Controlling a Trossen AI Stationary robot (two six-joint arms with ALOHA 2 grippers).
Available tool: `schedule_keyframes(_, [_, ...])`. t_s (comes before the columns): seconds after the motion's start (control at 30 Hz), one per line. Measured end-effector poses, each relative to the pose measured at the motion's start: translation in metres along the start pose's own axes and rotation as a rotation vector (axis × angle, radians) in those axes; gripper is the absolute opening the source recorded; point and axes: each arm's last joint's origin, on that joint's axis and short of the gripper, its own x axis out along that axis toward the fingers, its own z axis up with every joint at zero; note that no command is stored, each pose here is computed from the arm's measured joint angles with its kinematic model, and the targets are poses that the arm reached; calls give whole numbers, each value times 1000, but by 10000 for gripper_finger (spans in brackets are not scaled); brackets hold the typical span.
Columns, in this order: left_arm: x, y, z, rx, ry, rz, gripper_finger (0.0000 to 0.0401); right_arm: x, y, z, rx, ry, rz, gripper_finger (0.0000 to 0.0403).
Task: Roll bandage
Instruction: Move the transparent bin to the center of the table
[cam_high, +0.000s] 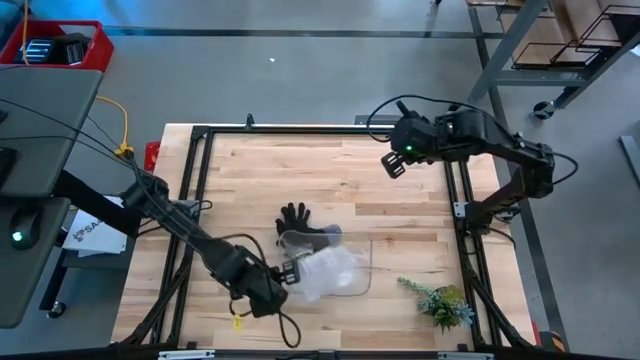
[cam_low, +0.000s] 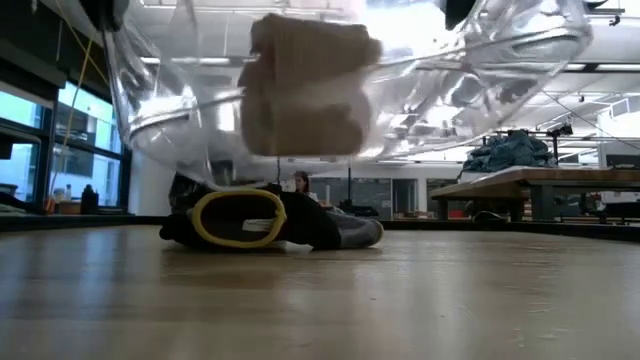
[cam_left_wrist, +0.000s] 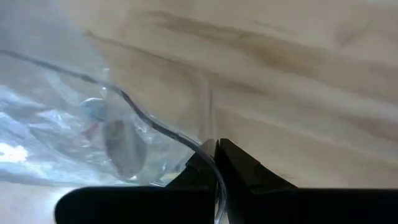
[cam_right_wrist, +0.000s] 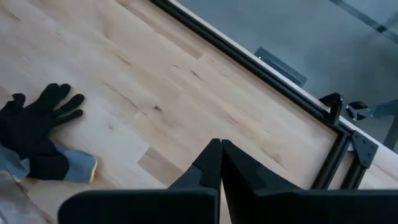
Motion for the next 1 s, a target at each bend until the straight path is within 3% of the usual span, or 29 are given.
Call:
schedule_keyframes(0.17, [30,0,3,-67,52,-107,0,-4,-4,-1,-12,-10,6,0])
schedule_keyframes(0.37, [47,7,-10,-145,154,-145,0,-6,-3,-2,-57,-17,9,0])
schedule_keyframes(0.77, [71,2,-93,-199,405,-203,0,-6,-3,-2,-64,-29,-6,0])
schedule_keyframes(1.0, [57,6,-132,-249,431,-166,0,-6,-3,-1,-40,-32,-3,0])
